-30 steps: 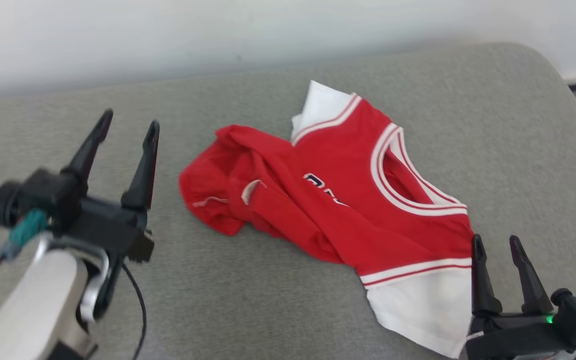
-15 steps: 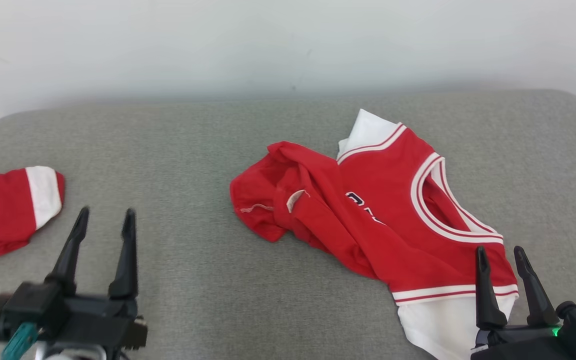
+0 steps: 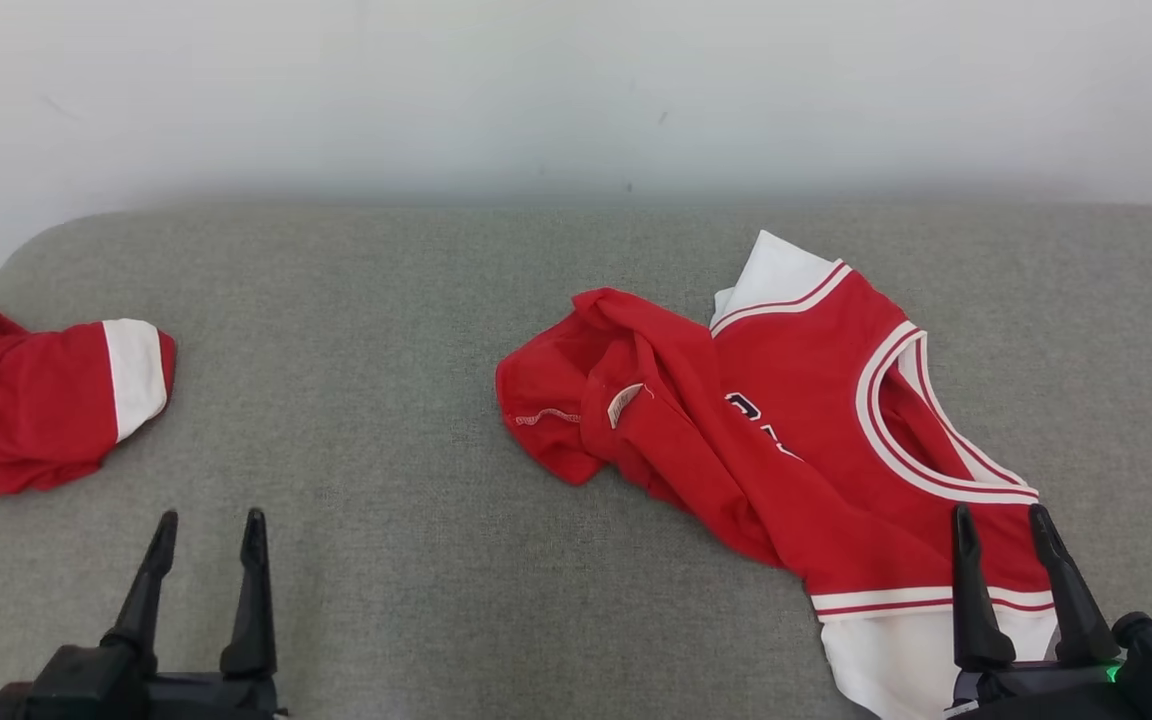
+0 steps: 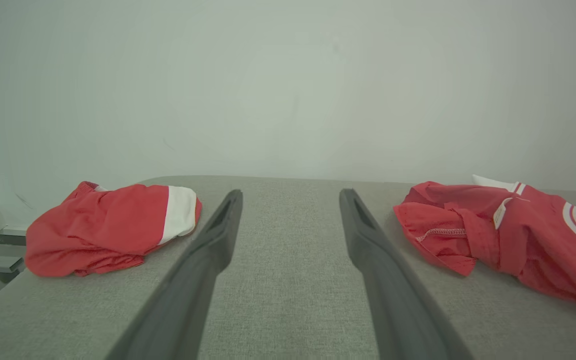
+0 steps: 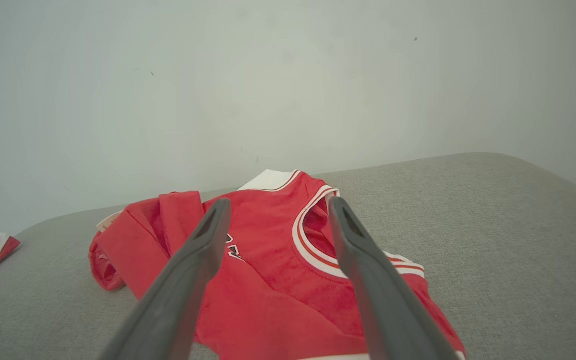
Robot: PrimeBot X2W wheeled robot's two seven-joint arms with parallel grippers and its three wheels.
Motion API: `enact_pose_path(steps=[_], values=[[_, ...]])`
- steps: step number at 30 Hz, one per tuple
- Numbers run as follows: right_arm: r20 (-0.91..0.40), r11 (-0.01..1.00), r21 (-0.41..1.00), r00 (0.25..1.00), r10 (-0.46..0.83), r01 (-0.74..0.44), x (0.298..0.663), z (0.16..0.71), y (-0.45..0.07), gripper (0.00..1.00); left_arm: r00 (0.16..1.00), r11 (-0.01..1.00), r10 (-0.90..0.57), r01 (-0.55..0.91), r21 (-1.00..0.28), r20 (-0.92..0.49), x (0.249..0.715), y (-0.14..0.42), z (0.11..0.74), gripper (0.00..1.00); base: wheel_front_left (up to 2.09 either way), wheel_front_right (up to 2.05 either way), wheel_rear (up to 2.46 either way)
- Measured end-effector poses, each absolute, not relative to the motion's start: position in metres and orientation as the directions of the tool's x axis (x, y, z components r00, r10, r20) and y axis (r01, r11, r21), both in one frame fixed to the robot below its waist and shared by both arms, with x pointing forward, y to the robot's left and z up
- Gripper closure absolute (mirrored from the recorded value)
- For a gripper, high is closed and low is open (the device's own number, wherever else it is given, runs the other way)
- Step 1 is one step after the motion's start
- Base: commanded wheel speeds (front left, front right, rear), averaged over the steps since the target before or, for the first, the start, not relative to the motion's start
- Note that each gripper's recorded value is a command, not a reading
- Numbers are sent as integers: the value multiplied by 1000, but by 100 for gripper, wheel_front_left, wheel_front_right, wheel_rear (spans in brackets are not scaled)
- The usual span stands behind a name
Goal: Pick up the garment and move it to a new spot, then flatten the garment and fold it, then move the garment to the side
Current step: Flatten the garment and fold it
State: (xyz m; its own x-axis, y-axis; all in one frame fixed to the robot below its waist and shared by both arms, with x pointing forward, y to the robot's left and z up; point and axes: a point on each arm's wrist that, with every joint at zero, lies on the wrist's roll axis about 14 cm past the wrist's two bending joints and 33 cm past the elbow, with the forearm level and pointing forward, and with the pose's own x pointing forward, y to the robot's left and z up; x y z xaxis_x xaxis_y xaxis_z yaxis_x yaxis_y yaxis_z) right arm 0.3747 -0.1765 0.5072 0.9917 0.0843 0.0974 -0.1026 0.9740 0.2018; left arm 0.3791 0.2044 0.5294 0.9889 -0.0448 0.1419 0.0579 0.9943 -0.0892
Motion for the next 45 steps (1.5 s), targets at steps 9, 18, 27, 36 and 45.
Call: enact_pose_path(steps=[9, 18, 27, 36, 45], values=[[79, 974, 206, 994, 77, -92, 379, 501, -179, 0, 957, 972, -210, 225, -59, 200, 424, 161, 552, 0, 0, 0, 0], [42, 975, 220, 999, 7, -16, 379, 489, -198, 0, 897, 908, -411, 419, -19, 160, 486, 93, 561, 0, 0, 0, 0], [-17, 972, 211, 995, -99, 100, 365, 472, -229, 0, 832, 832, -555, 555, -25, -7, 516, 36, 517, 0, 0, 0, 0], [-38, 965, 201, 985, -166, 170, 354, 468, -248, 0, 745, 762, -642, 646, -46, -178, 511, -3, 466, 0, 0, 0, 0], [-31, 963, 200, 983, -180, 183, 351, 471, -252, 0, 721, 758, -637, 650, -51, -273, 508, -3, 445, 0, 0, 0, 0]])
